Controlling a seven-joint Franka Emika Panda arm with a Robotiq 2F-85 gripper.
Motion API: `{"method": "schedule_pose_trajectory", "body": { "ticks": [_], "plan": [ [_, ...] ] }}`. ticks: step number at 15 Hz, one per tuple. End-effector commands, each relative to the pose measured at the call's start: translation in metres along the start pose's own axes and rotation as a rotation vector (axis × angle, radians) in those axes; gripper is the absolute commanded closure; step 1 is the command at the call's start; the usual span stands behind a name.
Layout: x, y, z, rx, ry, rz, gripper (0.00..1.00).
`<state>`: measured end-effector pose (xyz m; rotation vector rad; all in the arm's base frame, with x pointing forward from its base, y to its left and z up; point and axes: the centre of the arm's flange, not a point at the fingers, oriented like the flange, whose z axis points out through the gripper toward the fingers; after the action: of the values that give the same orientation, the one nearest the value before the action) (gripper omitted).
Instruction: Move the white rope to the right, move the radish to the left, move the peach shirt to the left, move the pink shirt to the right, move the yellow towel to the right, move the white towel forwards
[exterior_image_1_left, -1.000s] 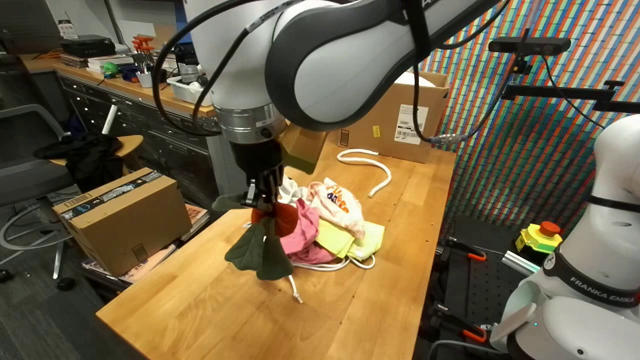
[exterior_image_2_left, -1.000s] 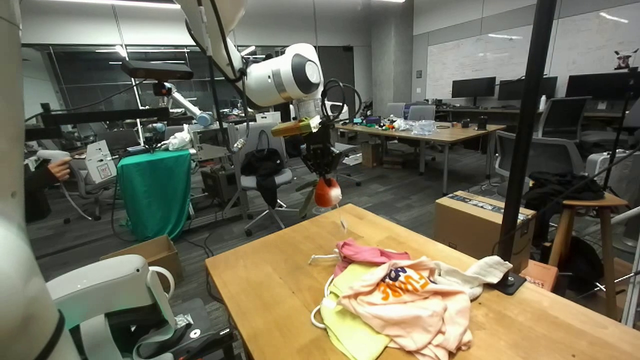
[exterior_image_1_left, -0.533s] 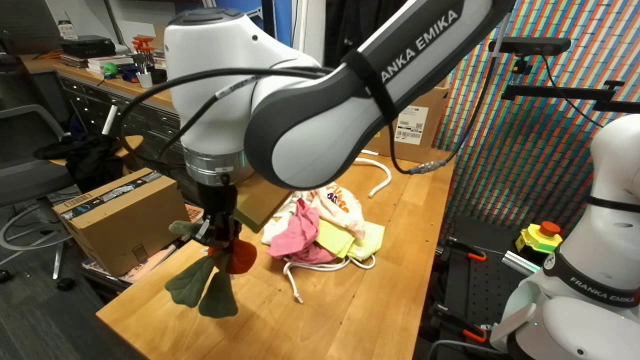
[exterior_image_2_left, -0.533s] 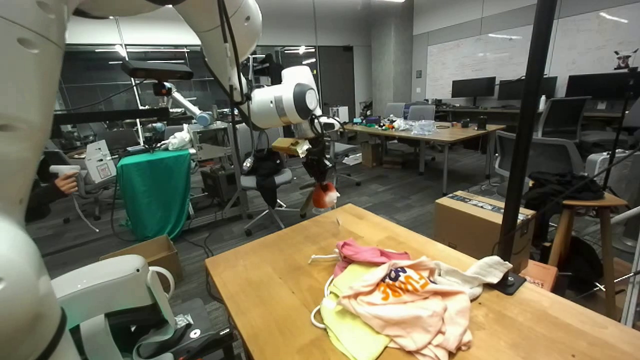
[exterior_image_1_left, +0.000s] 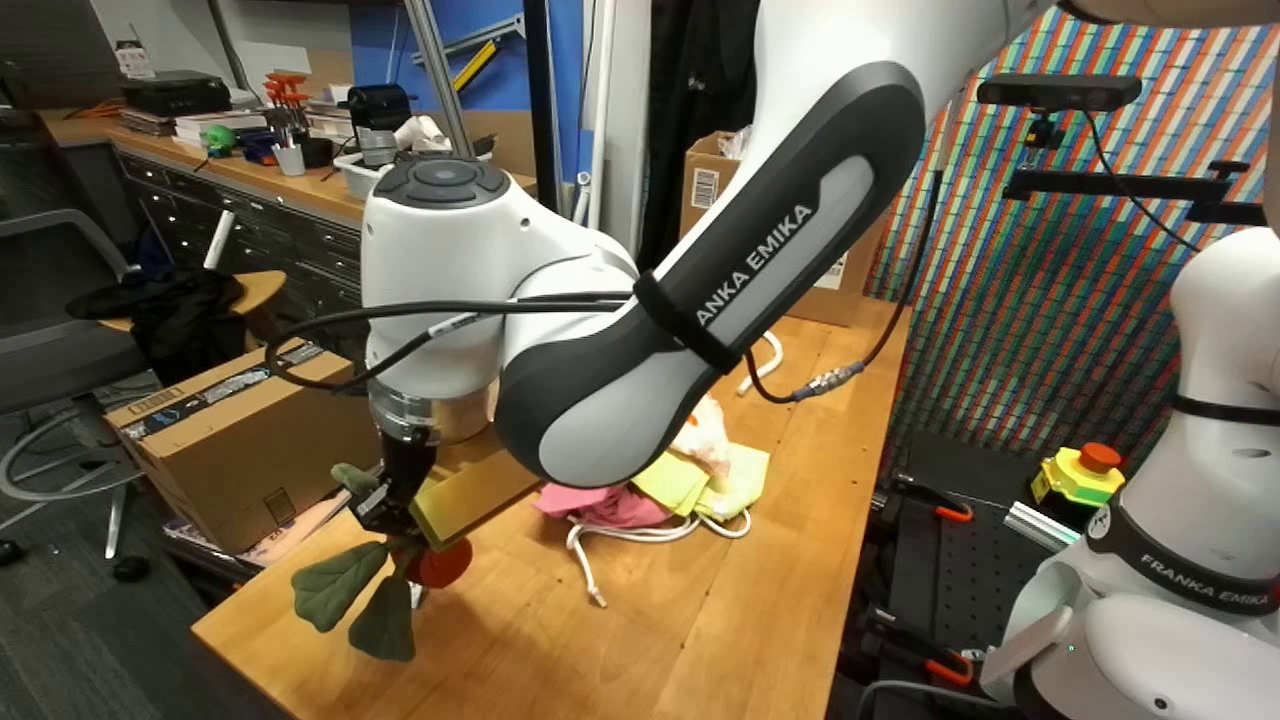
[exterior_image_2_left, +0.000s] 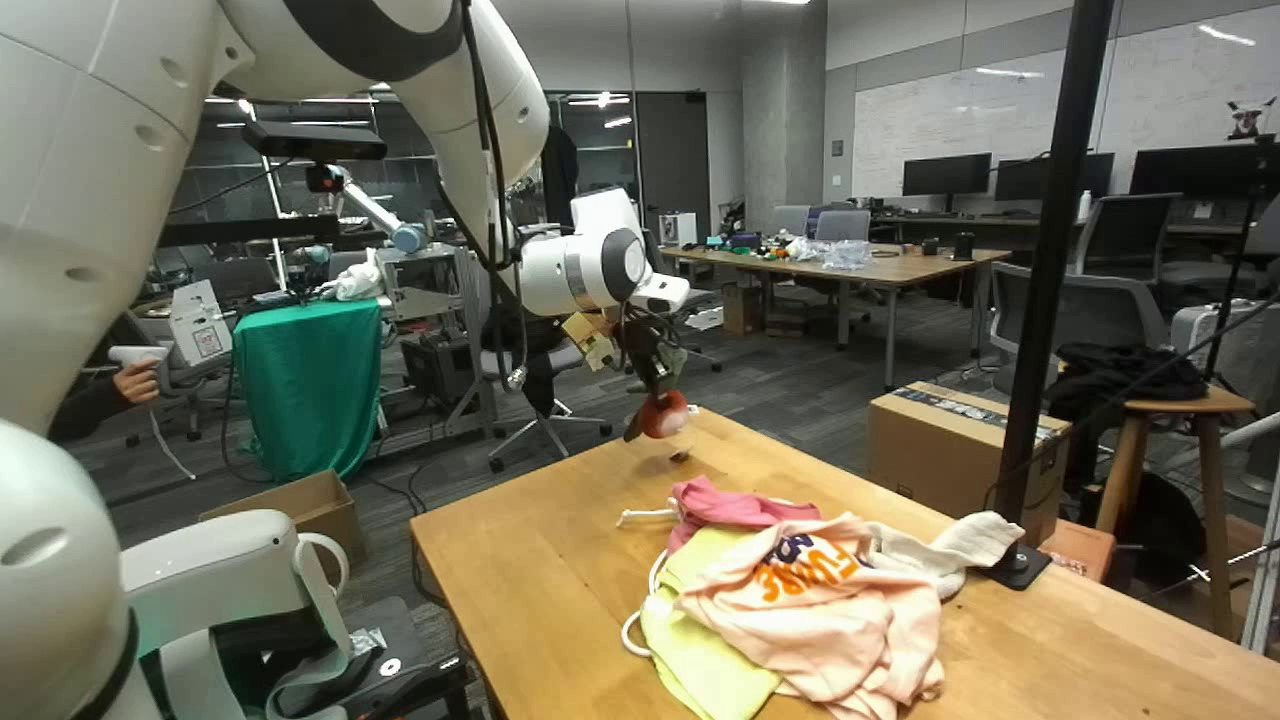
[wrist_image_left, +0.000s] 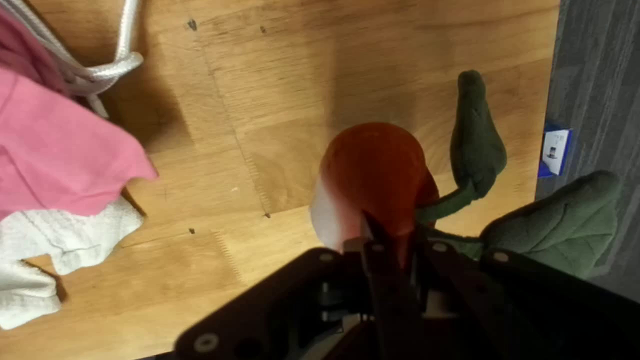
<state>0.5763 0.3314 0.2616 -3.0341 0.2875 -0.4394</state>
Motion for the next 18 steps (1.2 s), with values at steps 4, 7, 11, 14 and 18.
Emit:
{"method": "schedule_pose_trajectory", "body": {
  "ticks": [4, 7, 11, 14, 18],
  "plan": [
    [0.000, -0.015, 0.024, 0.024, 0.087, 0.186, 0.94],
    [-0.006, -0.019, 0.031, 0.029, 0.096, 0.242, 0.95],
    [-0.016, -0.025, 0.034, 0.040, 0.070, 0.271, 0.65],
    [-0.024, -0.028, 0.035, 0.028, 0.036, 0.228, 0.51],
    [-0.030, -0.030, 0.027, 0.035, 0.017, 0.189, 0.21]
  ]
}}
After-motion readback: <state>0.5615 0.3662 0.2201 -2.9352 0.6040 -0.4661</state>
